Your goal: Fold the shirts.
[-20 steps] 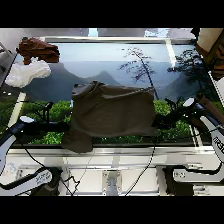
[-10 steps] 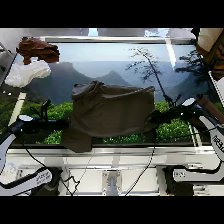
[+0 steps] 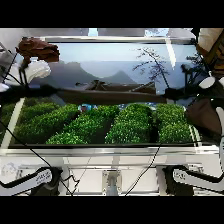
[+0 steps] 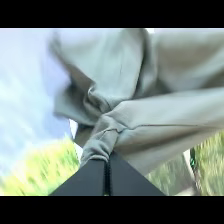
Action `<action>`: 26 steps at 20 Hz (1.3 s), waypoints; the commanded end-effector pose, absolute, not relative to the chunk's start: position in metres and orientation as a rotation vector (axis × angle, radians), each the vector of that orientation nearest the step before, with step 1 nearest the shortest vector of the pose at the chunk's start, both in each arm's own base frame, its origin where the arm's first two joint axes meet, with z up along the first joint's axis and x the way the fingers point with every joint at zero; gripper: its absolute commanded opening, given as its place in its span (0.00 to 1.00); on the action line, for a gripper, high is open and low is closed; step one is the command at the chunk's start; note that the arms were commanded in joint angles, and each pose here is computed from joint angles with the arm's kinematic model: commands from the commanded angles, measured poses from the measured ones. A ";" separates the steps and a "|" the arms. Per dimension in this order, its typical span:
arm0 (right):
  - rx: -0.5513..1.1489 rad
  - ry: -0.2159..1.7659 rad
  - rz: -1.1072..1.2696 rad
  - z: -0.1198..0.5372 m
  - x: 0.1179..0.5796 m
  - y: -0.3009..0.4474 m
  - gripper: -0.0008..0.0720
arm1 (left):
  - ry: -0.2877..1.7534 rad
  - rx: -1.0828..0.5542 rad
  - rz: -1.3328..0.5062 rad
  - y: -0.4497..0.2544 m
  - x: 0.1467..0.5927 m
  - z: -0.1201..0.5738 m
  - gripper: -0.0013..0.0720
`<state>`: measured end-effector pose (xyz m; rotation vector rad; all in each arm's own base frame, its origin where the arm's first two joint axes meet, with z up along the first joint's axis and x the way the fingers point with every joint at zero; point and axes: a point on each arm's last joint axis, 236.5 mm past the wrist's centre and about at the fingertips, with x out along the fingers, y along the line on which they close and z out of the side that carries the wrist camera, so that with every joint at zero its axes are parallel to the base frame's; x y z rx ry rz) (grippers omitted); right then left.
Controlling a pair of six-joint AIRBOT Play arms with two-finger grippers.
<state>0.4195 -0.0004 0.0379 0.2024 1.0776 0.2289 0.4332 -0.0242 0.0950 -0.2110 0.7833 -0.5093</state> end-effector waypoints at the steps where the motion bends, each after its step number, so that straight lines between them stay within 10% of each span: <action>1: 0.061 0.902 0.133 0.114 0.441 -0.031 0.05 | 0.599 -0.114 -0.500 -0.018 0.459 0.188 0.03; 13: -0.166 0.141 -0.067 0.448 0.346 -0.043 0.05 | -0.032 0.173 -0.444 -0.047 0.377 0.493 0.03; 21: -0.113 0.088 -0.053 0.481 0.209 -0.008 0.05 | -0.002 0.277 -0.276 -0.055 0.253 0.519 0.03; 26: -0.076 0.216 -0.047 0.450 0.212 -0.009 0.05 | 0.070 0.206 -0.287 -0.053 0.263 0.496 0.03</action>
